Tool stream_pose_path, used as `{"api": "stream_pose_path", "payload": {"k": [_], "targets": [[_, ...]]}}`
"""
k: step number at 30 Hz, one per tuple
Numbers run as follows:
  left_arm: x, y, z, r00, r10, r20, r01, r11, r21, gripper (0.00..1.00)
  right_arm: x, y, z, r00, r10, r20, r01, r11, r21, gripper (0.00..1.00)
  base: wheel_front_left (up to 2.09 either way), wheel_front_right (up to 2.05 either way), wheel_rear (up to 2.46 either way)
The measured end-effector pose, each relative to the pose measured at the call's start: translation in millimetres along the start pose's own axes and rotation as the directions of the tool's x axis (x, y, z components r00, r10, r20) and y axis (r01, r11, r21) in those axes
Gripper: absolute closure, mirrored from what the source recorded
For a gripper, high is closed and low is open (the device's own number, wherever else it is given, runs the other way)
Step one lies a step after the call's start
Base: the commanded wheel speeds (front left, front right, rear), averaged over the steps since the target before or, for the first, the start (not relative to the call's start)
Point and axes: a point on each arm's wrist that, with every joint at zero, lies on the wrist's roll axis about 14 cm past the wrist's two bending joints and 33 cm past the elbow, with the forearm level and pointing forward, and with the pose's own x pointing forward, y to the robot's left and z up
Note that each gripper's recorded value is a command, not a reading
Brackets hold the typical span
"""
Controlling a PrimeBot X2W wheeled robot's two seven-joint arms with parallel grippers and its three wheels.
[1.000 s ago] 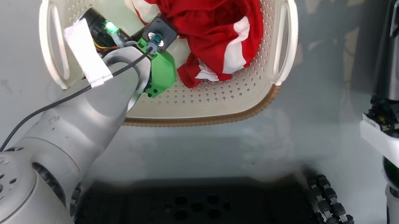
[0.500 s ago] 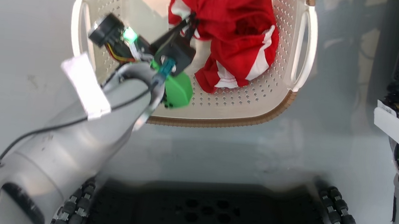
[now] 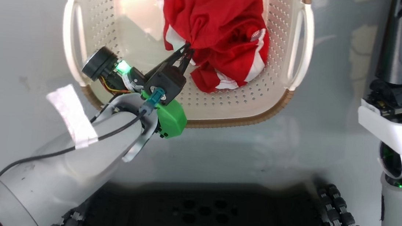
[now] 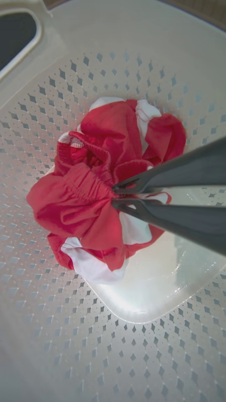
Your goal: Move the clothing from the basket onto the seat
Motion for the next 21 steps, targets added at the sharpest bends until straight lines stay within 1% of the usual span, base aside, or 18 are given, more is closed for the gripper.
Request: {"api": "stream_pose_path", "payload": {"k": [1,5,9,11,16,18,21], "targets": [[2,0,-1,1.000,-0.003,-0.006,0.003,1.000,0.007,0.00,-1,0,-1,1.000,-0.001,-0.003,0.001,1.000,0.000,0.00,0.00,0.00,0.00],[14,5,2,1.000,-0.008,-0.007,0.009,0.998,0.070,0.00,-4,-2,-6,1.000,-0.006,-0.027,0.006,1.000,0.005,0.00,0.00,0.00,0.00],[22,14,1,1.000,0.006,-0.024,-0.003,0.995,0.103,0.00,-6,-6,-4,0.999,-0.014,-0.031,0.014,1.000,0.001,0.00,0.00,0.00,0.00],[26,17,1,1.000,0.009,-0.029,-0.006,0.994,0.108,0.00,-7,-6,-3,0.999,-0.016,-0.031,0.016,1.000,0.004,0.00,0.00,0.00,0.00],[35,10,-2,0.997,-0.034,-0.067,0.041,0.993,0.108,0.00,-8,-5,-5,0.999,-0.018,-0.040,0.019,1.000,0.015,0.00,0.00,0.00,0.00],[37,10,-6,0.995,-0.037,-0.091,0.049,0.989,0.137,0.00,-9,-5,-7,0.999,-0.017,-0.046,0.018,1.000,0.020,0.00,0.00,0.00,0.00],[42,19,-9,0.993,-0.004,-0.115,0.027,0.981,0.194,0.00,-10,-4,-10,0.998,-0.014,-0.057,0.015,1.000,0.022,0.00,0.00,0.00,0.00]]}}
